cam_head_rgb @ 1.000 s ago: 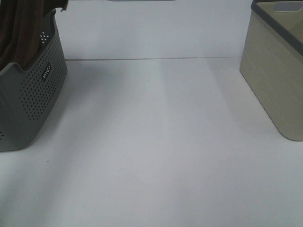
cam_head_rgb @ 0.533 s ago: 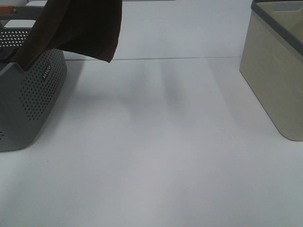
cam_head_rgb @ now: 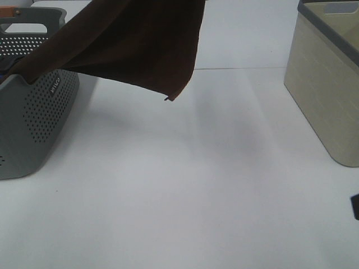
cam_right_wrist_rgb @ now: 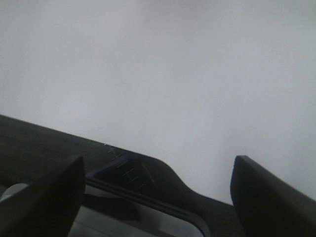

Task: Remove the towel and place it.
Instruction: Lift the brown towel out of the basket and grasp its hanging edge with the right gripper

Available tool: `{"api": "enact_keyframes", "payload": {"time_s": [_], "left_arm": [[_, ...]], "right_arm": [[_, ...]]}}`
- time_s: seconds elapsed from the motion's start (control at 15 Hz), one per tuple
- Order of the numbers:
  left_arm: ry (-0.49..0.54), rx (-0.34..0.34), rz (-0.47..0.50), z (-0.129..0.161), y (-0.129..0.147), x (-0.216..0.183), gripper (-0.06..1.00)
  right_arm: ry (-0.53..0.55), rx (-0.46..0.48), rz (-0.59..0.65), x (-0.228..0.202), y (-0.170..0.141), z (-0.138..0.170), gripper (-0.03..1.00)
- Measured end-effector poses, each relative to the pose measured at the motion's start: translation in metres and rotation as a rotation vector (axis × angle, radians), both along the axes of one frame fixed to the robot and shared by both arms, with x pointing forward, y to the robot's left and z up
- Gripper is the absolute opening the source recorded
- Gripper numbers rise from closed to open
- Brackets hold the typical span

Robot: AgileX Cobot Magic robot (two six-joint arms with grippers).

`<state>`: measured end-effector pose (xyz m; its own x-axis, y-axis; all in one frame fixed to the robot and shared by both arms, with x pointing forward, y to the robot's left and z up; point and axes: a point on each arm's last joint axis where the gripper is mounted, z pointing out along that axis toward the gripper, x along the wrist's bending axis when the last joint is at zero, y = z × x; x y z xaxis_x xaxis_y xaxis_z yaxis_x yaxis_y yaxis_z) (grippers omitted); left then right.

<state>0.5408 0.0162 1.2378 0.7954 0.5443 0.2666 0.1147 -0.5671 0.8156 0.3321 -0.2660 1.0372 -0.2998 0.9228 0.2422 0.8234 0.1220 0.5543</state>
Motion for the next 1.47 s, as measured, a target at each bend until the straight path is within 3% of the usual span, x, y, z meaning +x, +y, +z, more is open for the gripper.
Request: {"api": "enact_keyframes", "payload": {"time_s": [0.13,0.2,0.4,0.6,0.73,1.0,1.2,1.47], "left_arm": [[0.032,-0.022,-0.032,0.0,-0.006,-0.006,0.0],[0.038,-0.029,-0.036,0.0,-0.006,-0.007,0.0],[0.065,-0.066,-0.058,0.0,-0.009,-0.009,0.0],[0.08,-0.111,-0.075,0.003,-0.012,-0.011,0.0],[0.091,-0.127,-0.083,0.003,-0.013,-0.012,0.0],[0.084,-0.143,-0.083,0.004,-0.014,-0.012,0.0],[0.084,-0.144,-0.083,0.004,-0.014,-0.012,0.0],[0.082,-0.146,-0.083,0.005,-0.014,-0.012,0.0]], "right_arm": [[-0.029,0.152,0.148,0.041,0.016,-0.008,0.76],[-0.041,0.175,0.167,0.047,0.018,-0.009,0.76],[-0.226,0.315,0.282,0.079,0.03,-0.01,0.73],[-0.416,0.386,0.316,0.106,0.034,-0.012,0.72],[-0.474,0.42,0.328,0.12,0.035,-0.02,0.72],[-0.449,0.444,0.391,0.144,0.038,-0.04,0.72],[-0.408,0.52,0.42,0.163,0.042,-0.05,0.72],[-0.358,0.508,0.52,0.177,0.079,-0.059,0.72]]}}
